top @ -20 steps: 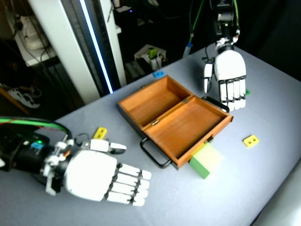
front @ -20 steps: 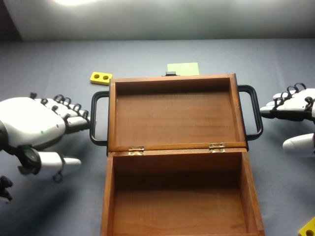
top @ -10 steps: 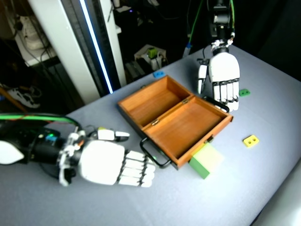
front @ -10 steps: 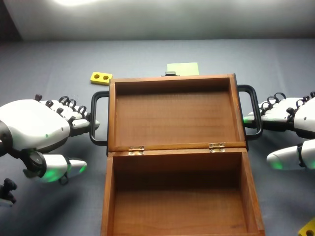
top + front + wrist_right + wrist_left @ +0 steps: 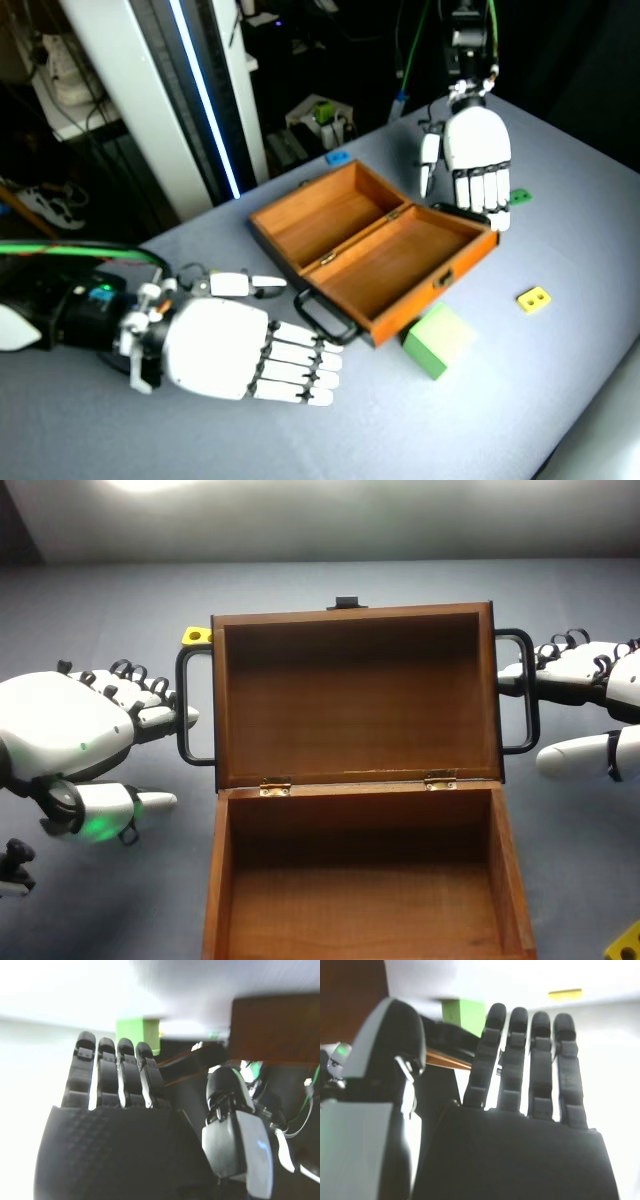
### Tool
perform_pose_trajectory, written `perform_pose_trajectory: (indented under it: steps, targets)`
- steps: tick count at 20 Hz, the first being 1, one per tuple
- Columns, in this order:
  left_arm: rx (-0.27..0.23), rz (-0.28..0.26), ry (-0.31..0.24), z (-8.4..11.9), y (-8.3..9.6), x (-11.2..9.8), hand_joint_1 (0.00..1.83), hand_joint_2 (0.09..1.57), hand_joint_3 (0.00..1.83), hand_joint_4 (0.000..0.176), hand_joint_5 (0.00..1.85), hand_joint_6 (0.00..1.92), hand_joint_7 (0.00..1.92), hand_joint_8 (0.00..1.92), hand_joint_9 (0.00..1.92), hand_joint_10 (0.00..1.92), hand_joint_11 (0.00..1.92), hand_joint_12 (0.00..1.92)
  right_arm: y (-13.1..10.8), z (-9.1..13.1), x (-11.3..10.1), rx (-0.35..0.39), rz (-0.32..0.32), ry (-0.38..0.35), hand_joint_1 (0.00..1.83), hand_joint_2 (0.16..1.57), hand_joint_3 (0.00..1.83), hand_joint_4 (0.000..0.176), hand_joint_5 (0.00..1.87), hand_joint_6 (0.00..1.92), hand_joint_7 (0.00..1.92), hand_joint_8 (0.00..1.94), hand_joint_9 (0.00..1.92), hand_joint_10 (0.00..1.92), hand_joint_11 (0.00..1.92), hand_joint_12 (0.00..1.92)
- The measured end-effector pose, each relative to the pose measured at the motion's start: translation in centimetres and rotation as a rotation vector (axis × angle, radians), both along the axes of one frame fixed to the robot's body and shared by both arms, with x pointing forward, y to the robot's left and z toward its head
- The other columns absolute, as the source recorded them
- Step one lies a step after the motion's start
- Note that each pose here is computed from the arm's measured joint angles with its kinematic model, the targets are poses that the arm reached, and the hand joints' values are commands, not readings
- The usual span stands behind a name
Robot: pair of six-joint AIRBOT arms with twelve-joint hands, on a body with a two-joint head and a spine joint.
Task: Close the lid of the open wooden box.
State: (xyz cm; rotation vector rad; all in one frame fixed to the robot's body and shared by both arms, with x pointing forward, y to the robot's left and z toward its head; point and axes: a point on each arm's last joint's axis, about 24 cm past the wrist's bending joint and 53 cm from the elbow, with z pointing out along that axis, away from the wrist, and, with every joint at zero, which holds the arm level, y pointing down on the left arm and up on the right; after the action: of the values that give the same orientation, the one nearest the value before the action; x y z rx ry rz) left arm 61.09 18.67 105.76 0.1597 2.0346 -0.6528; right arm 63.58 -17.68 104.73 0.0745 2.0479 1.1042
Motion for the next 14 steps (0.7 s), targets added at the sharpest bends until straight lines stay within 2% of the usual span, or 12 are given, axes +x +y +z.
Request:
perform_pose_trajectory:
  steps: [2,4,5,6,7,8,9,12,13,14]
  targets:
    - [-0.043,0.008,-0.009,0.7,-0.2,-0.1,0.05,1.42,0.01,0.0,0.12,0.0,0.12,0.0,0.1,0.0,0.12,0.0,0.3,0.4,-0.1,0.028,-0.001,-0.002,0.0,1.22,0.0,0.0,0.11,0.01,0.11,0.0,0.02,0.0,0.02,0.01]
    - [-0.095,-0.005,-0.04,1.8,-1.1,-0.4,0.06,1.42,0.0,0.0,0.12,0.0,0.11,0.0,0.12,0.01,0.14,0.01,1.7,1.7,-0.9,0.072,0.048,-0.034,0.0,1.22,0.0,0.0,0.13,0.01,0.11,0.0,0.03,0.01,0.03,0.01]
    - [-0.102,0.001,-0.048,2.2,-0.8,-0.4,0.05,1.42,0.0,0.0,0.12,0.0,0.1,0.0,0.11,0.0,0.13,0.0,2.2,2.2,-1.2,0.096,0.063,-0.041,0.0,1.24,0.0,0.0,0.14,0.01,0.13,0.01,0.04,0.01,0.04,0.02]
    - [-0.102,0.003,-0.059,2.7,-0.5,-0.7,0.03,1.42,0.0,0.0,0.12,0.0,0.1,0.0,0.11,0.0,0.12,0.0,2.4,2.4,-1.4,0.106,0.066,-0.042,0.0,1.25,0.01,0.007,0.14,0.01,0.12,0.0,0.04,0.01,0.04,0.02]
    - [-0.114,0.004,-0.069,3.2,-0.5,-0.8,0.06,1.42,0.0,0.0,0.13,0.0,0.11,0.0,0.12,0.0,0.13,0.0,2.4,2.7,-1.4,0.115,0.065,-0.044,0.0,1.25,0.01,0.023,0.14,0.01,0.13,0.01,0.04,0.01,0.04,0.02]
    - [-0.116,0.001,-0.079,3.5,-0.3,-1.1,0.06,1.42,0.0,0.0,0.13,0.0,0.11,0.0,0.12,0.0,0.13,0.0,2.4,2.8,-1.4,0.118,0.065,-0.046,0.0,1.25,0.01,0.023,0.14,0.01,0.13,0.01,0.04,0.01,0.04,0.02]
    - [-0.124,0.002,-0.087,3.9,-0.2,-1.4,0.03,1.42,0.0,0.0,0.14,0.0,0.12,0.0,0.12,0.0,0.12,0.0,2.4,3.3,-1.6,0.128,0.063,-0.047,0.0,1.26,0.01,0.041,0.13,0.0,0.12,0.0,0.04,0.01,0.04,0.02]
    - [-0.147,0.0,-0.099,4.4,-0.2,-1.8,0.04,1.43,0.0,0.0,0.13,0.0,0.11,0.0,0.11,0.0,0.11,0.0,2.7,4.8,-2.2,0.167,0.082,-0.071,0.0,1.26,0.01,0.002,0.14,0.01,0.13,0.0,0.05,0.01,0.04,0.02]
    - [-0.159,0.004,-0.097,4.5,-0.2,-2.0,0.06,1.43,0.0,0.0,0.14,0.0,0.12,0.0,0.12,0.0,0.12,0.0,2.8,4.9,-2.5,0.174,0.089,-0.072,0.0,1.26,0.01,0.007,0.13,0.0,0.13,0.01,0.05,0.01,0.05,0.02]
    - [-0.16,0.002,-0.097,4.6,-0.2,-2.2,0.07,1.43,0.0,0.0,0.13,0.0,0.12,0.0,0.12,0.0,0.12,0.0,2.8,5.0,-2.6,0.172,0.093,-0.074,0.0,1.27,0.01,0.0,0.13,0.0,0.14,0.01,0.05,0.01,0.06,0.02]
